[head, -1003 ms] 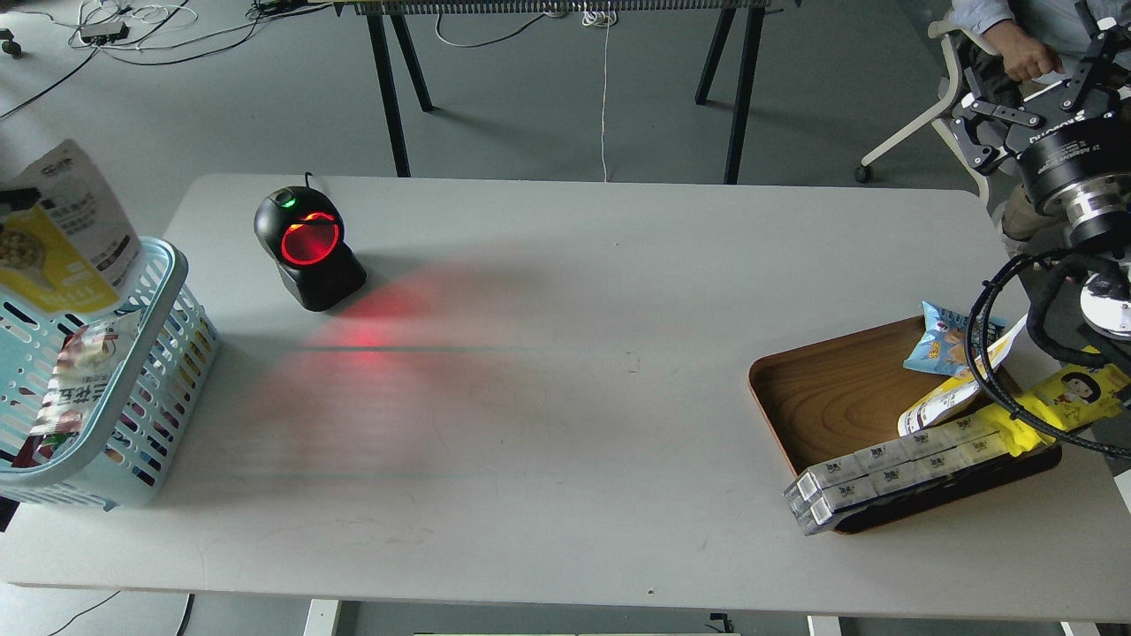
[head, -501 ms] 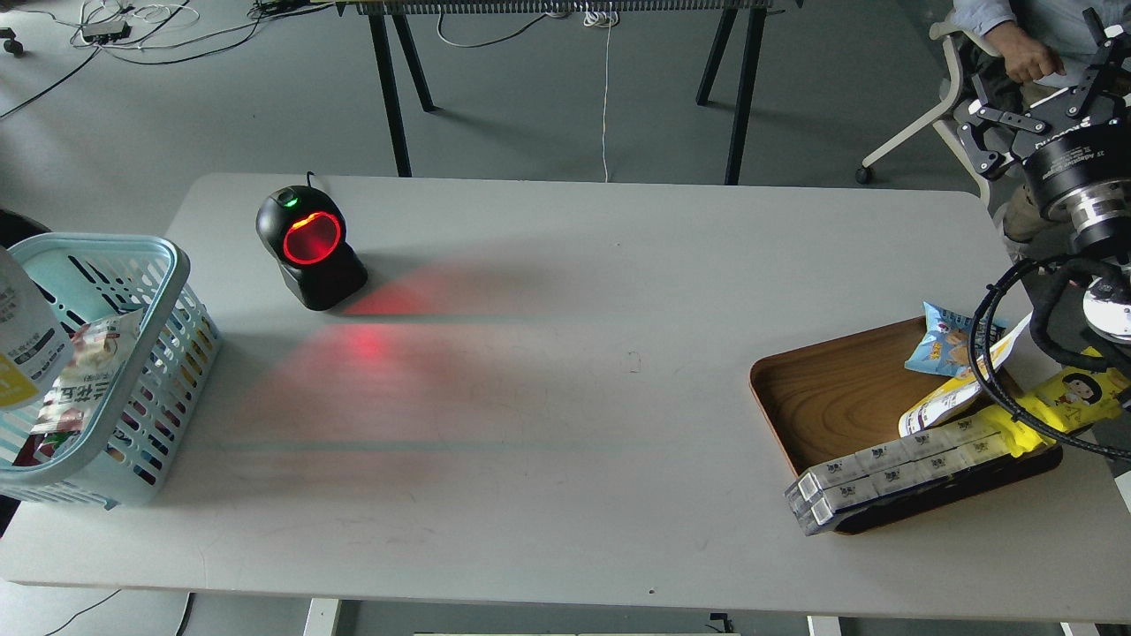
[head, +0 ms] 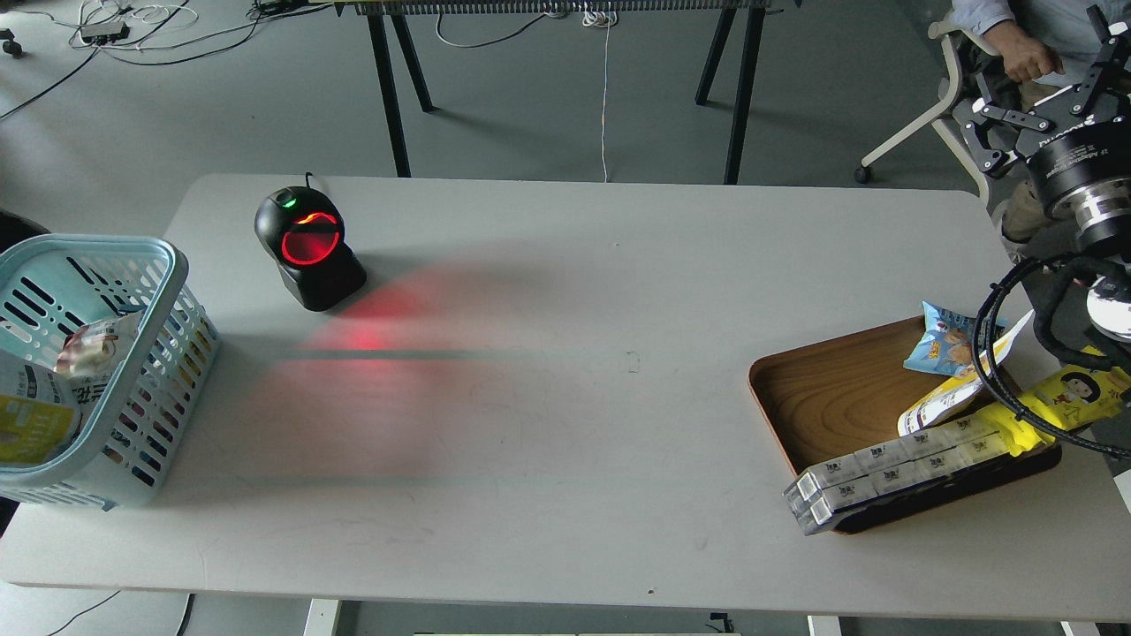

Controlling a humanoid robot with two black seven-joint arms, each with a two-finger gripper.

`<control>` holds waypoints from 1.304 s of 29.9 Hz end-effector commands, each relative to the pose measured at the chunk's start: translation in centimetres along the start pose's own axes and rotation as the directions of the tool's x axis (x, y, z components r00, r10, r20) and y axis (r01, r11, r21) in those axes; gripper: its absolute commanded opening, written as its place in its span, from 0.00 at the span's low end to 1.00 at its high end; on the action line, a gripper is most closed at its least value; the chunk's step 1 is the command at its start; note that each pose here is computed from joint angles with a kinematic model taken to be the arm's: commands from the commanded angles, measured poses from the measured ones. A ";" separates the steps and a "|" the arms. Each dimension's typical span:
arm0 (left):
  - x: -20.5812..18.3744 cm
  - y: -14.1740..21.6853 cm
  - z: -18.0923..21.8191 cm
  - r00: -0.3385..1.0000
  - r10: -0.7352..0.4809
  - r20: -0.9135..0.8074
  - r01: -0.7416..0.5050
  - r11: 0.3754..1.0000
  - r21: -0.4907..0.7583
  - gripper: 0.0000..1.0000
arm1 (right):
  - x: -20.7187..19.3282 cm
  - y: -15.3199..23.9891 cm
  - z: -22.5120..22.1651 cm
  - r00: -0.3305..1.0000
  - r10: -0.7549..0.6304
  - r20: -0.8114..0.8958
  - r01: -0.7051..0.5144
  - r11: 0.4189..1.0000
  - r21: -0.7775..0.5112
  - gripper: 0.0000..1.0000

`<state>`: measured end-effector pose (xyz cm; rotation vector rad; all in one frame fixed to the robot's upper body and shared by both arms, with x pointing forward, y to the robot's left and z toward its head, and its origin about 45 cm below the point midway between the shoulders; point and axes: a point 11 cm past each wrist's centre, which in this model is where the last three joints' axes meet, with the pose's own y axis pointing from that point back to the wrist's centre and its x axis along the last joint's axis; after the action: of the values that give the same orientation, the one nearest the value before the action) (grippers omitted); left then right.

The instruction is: Scan snack and place in basket

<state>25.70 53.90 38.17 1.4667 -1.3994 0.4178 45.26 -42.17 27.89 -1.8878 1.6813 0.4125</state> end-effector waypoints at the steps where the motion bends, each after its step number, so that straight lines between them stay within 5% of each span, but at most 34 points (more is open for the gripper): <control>1: 2.8 -2.1 -0.7 0.984 0.138 -0.109 -0.135 0.990 0.035 0.85 | -0.2 -0.2 -0.3 1.000 -0.004 -0.001 0.004 1.000 0.007 0.97; 10: 9.4 -9.0 -1.2 0.764 0.330 -0.554 -0.351 0.934 0.072 0.84 | -1.1 -1.4 -2.5 1.000 -0.012 0.011 0.011 0.997 0.073 0.98; 14: 11.1 -11.7 -1.6 0.503 0.268 -0.822 -0.398 0.916 0.055 0.84 | -1.1 -1.8 -3.5 1.000 -0.014 -0.003 0.014 0.996 0.092 0.98; 20: 15.0 -16.9 0.1 0.166 0.096 -0.981 -0.544 0.839 -0.010 0.84 | -1.4 -2.5 -4.3 1.000 -0.015 -0.010 0.015 0.995 0.095 0.98; 27: 17.6 -20.3 1.0 -0.281 -0.082 -0.956 -0.706 0.693 0.148 0.85 | -0.8 -3.4 -5.7 1.000 0.022 0.019 -0.024 0.993 0.115 0.99; 39: 14.9 -27.4 6.1 -0.695 -0.275 -0.665 -0.612 0.711 0.345 0.89 | -0.7 -4.7 -2.3 0.995 0.083 0.063 -0.089 0.989 0.114 0.99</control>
<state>51.00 36.69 38.57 -0.5369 0.0340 1.2396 48.82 -43.43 31.53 -1.7190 1.6956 0.3830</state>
